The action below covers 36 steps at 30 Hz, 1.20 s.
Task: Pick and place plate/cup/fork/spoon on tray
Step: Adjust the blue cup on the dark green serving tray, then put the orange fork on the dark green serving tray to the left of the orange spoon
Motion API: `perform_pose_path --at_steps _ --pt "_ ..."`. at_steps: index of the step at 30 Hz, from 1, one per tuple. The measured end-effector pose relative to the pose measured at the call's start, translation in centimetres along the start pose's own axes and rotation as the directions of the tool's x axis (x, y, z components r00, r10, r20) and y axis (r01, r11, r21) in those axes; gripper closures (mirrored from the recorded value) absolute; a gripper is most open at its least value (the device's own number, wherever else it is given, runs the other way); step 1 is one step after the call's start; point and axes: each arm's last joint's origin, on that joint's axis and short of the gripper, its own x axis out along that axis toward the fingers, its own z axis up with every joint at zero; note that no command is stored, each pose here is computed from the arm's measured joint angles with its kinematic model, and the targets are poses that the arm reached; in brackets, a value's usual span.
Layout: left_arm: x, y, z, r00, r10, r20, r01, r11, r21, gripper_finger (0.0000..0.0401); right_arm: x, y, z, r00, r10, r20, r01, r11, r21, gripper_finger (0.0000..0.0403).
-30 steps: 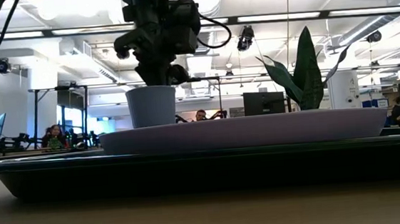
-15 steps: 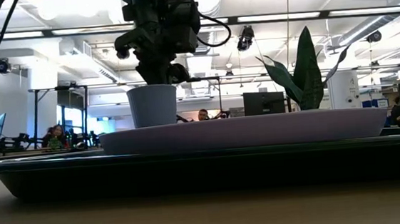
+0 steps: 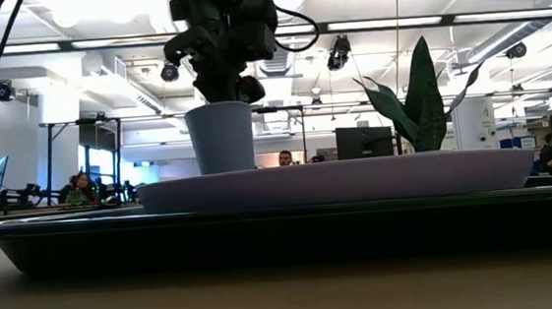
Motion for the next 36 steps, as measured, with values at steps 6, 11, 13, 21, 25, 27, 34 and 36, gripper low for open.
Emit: perform_pose_path --at_steps 6,11,13,21,25,27,34,36 --pt "0.4 -0.2 -0.4 0.999 -0.017 -0.028 0.016 1.000 -0.009 0.0401 0.0 0.0 0.0 1.000 0.000 0.000 0.000 1.000 0.000 0.0317" --pt "0.4 -0.2 -0.5 0.999 -0.019 -0.033 0.019 1.000 -0.012 0.0374 0.0 0.0 0.0 1.000 0.000 0.000 0.000 1.000 -0.007 0.0317" --pt "0.4 -0.2 -0.4 0.999 -0.017 -0.029 0.016 1.000 -0.018 0.0356 0.0 0.0 0.0 1.000 0.000 0.000 0.000 1.000 -0.008 0.0317" --pt "0.3 -0.1 -0.4 0.999 0.016 -0.041 -0.018 0.999 -0.031 0.0290 0.0 0.0 0.0 1.000 0.000 0.000 0.000 1.000 -0.008 0.0317" --pt "-0.9 0.1 -0.2 0.986 0.147 -0.074 -0.148 0.989 -0.010 0.0275 0.0 0.0 0.0 1.000 0.000 0.000 0.000 1.000 -0.008 0.0317" --pt "-2.0 0.0 -0.2 0.974 0.212 -0.076 -0.213 0.977 -0.006 0.0270 0.0 0.0 0.0 1.000 0.000 0.000 0.000 1.000 -0.008 0.0317" --pt "-7.6 -2.3 -1.2 0.956 0.290 -0.035 -0.292 0.941 -0.173 0.0268 0.0 0.0 0.0 1.000 0.000 0.000 0.000 1.000 -0.008 0.0317" --pt "-9.2 -3.3 -2.1 0.955 0.294 -0.026 -0.290 0.918 -0.269 0.0268 0.0 0.0 0.0 1.000 0.000 0.000 0.000 1.000 -0.008 0.0317"
